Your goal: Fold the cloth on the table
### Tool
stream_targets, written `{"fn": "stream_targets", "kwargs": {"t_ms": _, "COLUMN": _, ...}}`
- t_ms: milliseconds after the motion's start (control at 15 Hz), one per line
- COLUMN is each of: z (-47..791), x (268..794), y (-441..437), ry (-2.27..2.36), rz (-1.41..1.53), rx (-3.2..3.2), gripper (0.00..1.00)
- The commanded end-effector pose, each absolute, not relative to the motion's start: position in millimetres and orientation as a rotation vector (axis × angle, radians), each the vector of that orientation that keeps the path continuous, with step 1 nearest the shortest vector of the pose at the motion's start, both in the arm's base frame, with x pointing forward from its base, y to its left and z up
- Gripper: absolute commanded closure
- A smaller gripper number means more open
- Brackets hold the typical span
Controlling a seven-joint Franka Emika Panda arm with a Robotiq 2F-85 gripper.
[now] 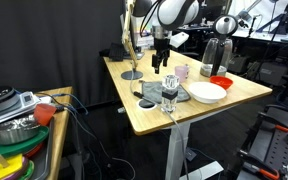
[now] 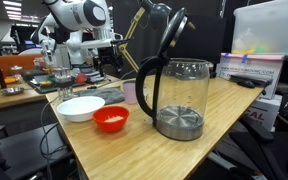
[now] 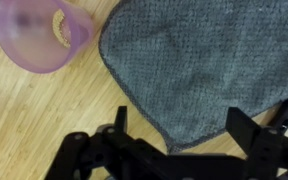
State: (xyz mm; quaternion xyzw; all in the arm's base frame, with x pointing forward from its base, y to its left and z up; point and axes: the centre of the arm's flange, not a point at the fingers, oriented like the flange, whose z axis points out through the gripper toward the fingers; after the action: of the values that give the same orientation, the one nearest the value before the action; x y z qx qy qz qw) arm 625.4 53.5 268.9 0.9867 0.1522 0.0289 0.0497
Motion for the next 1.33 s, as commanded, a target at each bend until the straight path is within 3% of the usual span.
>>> {"fn": "stream_targets", "kwargs": {"t_ms": 0, "z": 262, "x": 625, "y": 52, "ry": 0.458, "rz": 0.074, "rx": 3.009, "gripper": 0.0}}
{"fn": "stream_targets", "kwargs": {"t_ms": 533, "z": 253, "x": 627, "y": 55, "ry": 0.459, "rz": 0.079, "rx": 3.006, "gripper": 0.0}}
{"fn": "stream_targets", "kwargs": {"t_ms": 1267, "z": 201, "x": 673, "y": 45, "ry": 0.752, "rz": 0.022, "rx": 2.909, "gripper": 0.0}}
